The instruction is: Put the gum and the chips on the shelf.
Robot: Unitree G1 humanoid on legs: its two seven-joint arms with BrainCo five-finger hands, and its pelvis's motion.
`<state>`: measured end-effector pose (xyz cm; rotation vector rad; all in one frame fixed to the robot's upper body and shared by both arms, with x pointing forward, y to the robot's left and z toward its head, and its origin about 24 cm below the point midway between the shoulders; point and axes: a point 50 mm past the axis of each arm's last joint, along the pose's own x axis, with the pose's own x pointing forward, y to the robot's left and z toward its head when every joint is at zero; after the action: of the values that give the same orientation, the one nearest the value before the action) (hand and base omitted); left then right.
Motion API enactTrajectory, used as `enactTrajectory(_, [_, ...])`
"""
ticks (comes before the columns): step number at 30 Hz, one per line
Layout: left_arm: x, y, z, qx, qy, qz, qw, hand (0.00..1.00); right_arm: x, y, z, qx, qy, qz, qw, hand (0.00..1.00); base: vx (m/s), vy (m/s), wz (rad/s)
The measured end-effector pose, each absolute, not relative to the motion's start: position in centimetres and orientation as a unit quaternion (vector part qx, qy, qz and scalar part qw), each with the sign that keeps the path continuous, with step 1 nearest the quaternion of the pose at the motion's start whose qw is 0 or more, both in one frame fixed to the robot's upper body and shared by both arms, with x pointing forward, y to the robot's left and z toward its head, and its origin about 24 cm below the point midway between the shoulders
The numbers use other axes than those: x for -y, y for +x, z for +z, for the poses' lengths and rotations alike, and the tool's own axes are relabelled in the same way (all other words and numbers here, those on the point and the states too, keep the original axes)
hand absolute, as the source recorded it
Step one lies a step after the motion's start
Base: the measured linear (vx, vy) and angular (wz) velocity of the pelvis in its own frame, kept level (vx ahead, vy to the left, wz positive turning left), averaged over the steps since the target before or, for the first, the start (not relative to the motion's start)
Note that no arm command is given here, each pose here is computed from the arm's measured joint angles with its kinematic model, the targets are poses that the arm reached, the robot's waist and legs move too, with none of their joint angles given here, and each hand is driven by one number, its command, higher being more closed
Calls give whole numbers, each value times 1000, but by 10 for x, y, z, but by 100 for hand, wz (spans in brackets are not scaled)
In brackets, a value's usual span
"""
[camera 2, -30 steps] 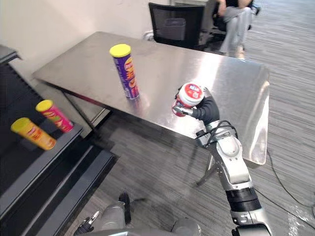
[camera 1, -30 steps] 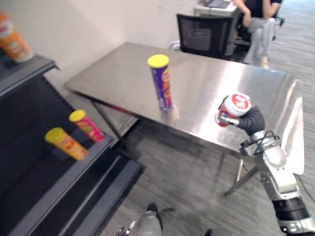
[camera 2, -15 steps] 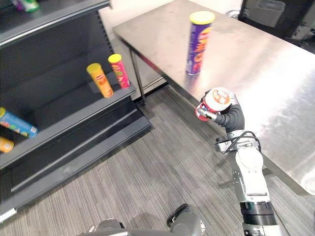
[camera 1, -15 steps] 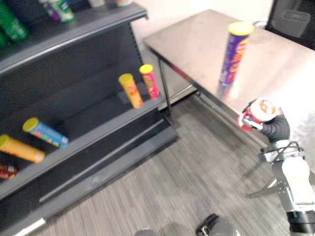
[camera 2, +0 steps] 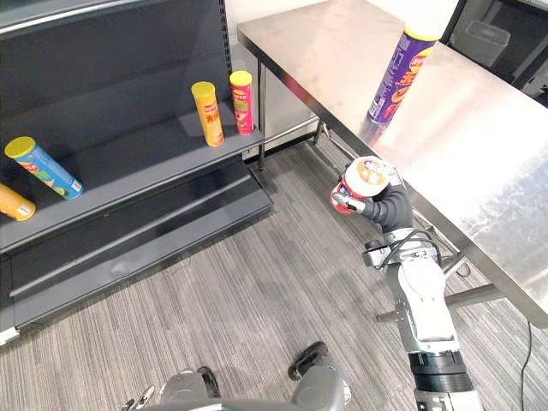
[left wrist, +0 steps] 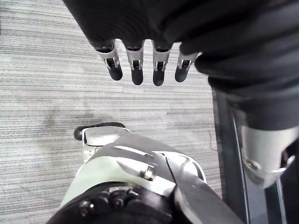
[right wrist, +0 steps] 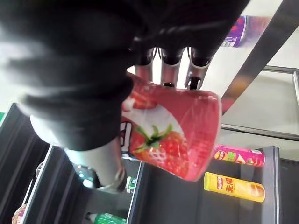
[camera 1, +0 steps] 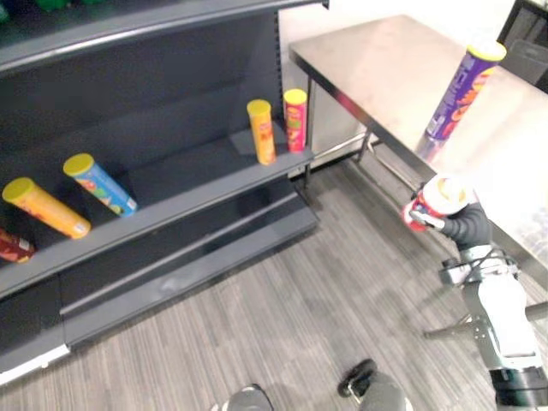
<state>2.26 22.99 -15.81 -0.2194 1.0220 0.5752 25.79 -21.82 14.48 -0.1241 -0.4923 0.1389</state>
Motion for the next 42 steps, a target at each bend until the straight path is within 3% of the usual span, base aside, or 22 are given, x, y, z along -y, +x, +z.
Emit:
enactTrajectory(14, [-227, 38, -155, -443, -127, 278, 843, 0, 197, 265, 151, 253, -61, 128, 957, 100, 13, 3, 5])
enactTrajectory(25, [-227, 49, -151, -423, -138, 272, 853, 0, 148, 264, 134, 224, -33, 257, 939, 100, -68, 94, 25])
enactTrajectory(30, [-243, 56, -147, -426, -111, 277, 854, 0, 133, 253, 115, 197, 5, 263, 945, 100, 42, 144, 126])
enactTrajectory(34, [-240, 43, -152, -454, -121, 285, 835, 0, 135, 247, 107, 187, 13, 261, 947, 100, 138, 17, 53])
enactTrajectory(42, [-228, 44, -155, -452, -125, 265, 842, 0, 133, 253, 116, 203, 45, 268, 941, 100, 67, -130, 0])
